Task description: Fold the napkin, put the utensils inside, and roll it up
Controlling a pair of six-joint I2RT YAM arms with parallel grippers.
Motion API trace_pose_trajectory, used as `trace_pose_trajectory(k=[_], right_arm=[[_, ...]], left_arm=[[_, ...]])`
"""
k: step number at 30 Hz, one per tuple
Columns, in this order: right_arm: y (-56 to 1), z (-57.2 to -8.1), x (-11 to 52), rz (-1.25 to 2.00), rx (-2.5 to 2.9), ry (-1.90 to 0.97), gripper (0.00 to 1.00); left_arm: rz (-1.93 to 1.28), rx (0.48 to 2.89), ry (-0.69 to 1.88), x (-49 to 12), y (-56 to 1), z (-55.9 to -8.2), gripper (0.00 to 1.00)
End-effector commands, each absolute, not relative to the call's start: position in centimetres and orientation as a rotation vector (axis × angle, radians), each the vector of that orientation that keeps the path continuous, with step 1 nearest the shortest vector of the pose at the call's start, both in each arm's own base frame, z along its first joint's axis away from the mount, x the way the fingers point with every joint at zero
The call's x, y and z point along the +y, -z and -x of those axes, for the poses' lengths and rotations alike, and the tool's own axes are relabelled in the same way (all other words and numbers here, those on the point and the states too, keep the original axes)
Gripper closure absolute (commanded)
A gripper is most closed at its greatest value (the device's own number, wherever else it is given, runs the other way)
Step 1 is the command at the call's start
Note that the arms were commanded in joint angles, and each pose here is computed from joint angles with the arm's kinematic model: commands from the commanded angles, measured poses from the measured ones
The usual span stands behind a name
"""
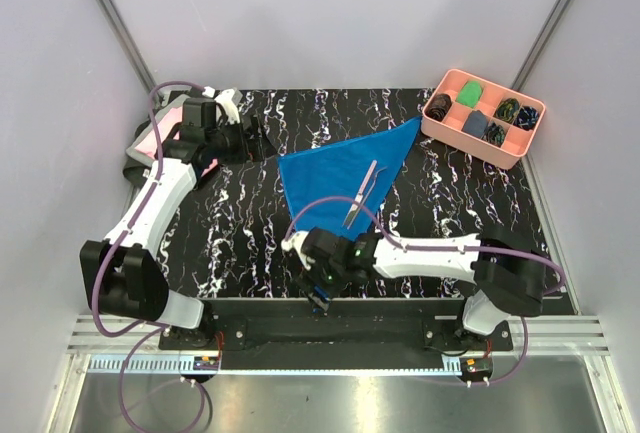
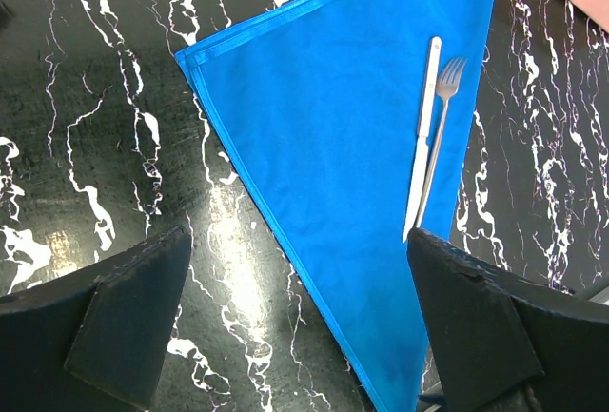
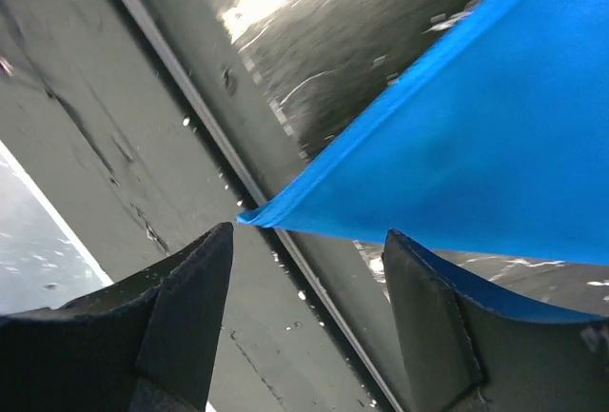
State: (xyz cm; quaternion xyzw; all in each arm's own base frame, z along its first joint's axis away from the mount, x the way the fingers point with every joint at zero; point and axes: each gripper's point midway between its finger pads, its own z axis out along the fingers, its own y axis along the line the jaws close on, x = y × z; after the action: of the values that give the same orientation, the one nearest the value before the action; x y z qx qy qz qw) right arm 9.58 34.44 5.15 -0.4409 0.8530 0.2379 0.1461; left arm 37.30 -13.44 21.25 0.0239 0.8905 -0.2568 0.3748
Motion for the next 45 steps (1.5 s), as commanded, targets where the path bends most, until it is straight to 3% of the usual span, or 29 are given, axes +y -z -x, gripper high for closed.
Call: trace_pose_trajectory(k=[1,26,30,38,45], right_arm=[[-6.1,-8.9,35.3,1.326,2.293,-0.583,0.27],[-2.9,-7.2,36.5,1.513,2.117,-0.193,0.31],[-2.6,-7.6,36.1,1.506,2.111,-0.152,0.39],[-2.5,-8.9,35.2,1.468,2.086,-0.058,0.64],[-2.9,-9.5,35.3,1.443,2.075,-0.036,0.75]], left_arm=[[-0.083,2.179,0.67,-13.6,-24.8,-37.5,0.01],[-0.077,2.184,0.707,-14.0,-24.6,-37.5,0.01],[-0.079,2.182,0.729,-14.3,-24.6,-37.4,0.01],[-0.086,2.171,0.768,-14.8,-24.9,-37.2,0.01],[-0.086,2.168,0.773,-14.8,-24.9,-37.2,0.01]])
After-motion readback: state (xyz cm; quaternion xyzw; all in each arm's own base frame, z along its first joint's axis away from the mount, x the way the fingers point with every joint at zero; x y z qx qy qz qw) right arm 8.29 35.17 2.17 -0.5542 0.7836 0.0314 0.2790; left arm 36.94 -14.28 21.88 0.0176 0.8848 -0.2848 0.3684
